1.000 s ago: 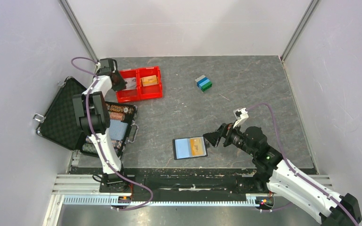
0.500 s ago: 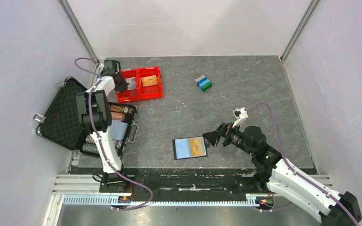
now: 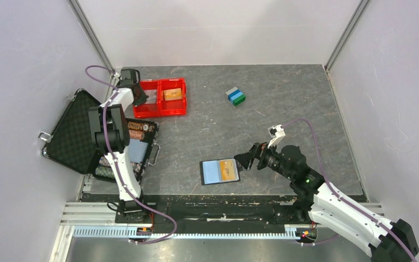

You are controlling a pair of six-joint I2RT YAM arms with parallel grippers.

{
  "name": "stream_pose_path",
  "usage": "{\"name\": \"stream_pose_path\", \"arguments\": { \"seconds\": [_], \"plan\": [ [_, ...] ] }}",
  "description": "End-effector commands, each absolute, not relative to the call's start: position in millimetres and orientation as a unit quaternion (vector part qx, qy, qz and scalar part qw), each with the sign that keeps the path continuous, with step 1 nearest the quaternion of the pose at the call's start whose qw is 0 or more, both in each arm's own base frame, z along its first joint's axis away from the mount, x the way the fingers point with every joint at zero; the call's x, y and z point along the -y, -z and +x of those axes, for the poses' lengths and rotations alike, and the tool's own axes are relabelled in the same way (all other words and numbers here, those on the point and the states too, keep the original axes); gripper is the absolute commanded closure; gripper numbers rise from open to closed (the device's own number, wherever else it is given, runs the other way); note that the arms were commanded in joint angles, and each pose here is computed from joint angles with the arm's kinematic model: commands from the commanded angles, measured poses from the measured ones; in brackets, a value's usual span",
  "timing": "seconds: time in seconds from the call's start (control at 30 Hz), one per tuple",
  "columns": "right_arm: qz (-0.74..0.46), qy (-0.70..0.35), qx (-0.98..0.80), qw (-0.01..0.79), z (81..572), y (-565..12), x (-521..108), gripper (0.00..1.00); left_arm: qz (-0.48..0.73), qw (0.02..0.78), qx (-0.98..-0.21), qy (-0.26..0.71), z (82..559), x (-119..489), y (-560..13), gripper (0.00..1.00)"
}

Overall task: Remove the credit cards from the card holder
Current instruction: Place the credit card in the storage box, then remove the credit card from the card holder.

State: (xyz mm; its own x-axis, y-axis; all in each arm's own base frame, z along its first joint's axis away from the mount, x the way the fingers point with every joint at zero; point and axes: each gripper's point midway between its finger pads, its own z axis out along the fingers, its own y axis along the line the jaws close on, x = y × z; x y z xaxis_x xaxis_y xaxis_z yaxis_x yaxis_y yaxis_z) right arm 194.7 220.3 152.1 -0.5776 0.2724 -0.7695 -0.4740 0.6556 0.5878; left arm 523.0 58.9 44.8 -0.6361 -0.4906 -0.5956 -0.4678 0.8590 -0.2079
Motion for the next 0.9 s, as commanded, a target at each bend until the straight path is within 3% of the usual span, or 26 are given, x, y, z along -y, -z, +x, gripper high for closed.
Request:
{"name": "stream_pose_path", "arguments": {
  "seconds": [0.0,0.27,0.53,0.63,0.87],
  "plan": [
    [-0.069,-0.418,-0.762,0.490,205,-182,-224,0.02,-0.273,0.384,-0.882,0.007,539,-61,-73,0.98],
    [-0.071,-0.415,-0.762,0.492,206,-183,-223,0.02,-0.258,0.402,-0.878,0.019,538,-47,-95,0.98],
    [-0.070,-0.409,-0.771,0.482,205,-179,-223,0.02,-0.297,0.428,-0.853,0.040,501,-39,-171,0.94],
    [-0.071,-0.404,-0.782,0.470,204,-174,-223,0.03,-0.297,0.438,-0.845,0.080,479,-24,-200,0.88],
    [-0.066,-0.431,-0.798,0.416,187,-149,-231,0.12,-0.220,0.418,-0.861,0.188,419,33,-245,0.64]
  ]
}}
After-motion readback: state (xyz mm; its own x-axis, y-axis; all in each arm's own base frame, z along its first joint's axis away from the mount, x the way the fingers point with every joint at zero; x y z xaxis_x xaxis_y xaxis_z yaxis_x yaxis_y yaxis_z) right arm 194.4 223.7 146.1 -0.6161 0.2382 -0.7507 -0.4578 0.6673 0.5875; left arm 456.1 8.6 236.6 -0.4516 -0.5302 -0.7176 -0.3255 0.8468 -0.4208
